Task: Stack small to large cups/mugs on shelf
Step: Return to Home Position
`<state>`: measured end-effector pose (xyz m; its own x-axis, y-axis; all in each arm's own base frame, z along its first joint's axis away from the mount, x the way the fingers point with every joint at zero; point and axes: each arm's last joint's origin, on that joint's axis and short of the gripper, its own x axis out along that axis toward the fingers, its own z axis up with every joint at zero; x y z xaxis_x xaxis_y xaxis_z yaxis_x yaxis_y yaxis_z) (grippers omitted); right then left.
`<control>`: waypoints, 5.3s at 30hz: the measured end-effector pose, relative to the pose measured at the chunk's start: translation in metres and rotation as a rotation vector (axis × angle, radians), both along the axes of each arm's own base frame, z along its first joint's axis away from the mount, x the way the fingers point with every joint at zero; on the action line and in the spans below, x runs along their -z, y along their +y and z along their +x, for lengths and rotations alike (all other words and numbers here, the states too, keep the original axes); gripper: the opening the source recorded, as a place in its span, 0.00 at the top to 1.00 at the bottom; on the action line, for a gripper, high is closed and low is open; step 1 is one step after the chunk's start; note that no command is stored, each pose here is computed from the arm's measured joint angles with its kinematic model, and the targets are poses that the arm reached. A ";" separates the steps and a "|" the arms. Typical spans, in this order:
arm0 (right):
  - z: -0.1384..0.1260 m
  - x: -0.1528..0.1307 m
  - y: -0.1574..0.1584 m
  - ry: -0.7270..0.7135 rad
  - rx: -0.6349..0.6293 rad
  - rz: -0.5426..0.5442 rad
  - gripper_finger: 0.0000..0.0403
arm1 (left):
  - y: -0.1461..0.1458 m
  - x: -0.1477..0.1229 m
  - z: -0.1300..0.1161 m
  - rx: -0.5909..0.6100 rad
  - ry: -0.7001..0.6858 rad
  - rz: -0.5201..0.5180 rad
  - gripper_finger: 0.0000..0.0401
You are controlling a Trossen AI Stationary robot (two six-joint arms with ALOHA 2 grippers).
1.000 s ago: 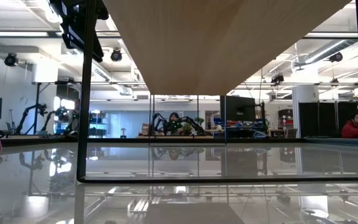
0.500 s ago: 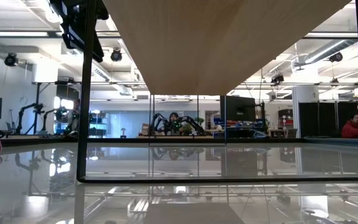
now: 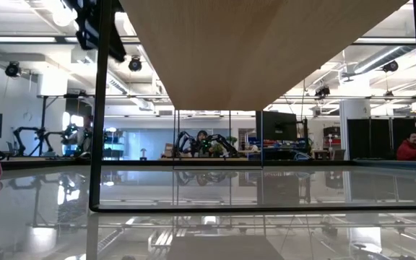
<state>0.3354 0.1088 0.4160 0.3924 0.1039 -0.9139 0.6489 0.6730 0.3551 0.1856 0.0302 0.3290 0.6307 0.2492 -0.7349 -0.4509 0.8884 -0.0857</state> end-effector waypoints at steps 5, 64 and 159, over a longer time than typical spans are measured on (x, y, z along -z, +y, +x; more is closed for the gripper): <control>-0.025 -0.028 -0.013 -0.125 0.066 -0.106 0.71 | -0.001 -0.023 0.002 0.049 -0.113 0.022 0.71; -0.199 0.069 -0.100 -1.380 -0.379 -0.448 0.78 | -0.035 0.020 -0.143 0.586 -1.243 0.104 0.71; -0.236 0.237 -0.110 -1.277 -0.127 -0.530 0.82 | -0.021 0.163 -0.085 0.269 -0.861 -0.335 0.71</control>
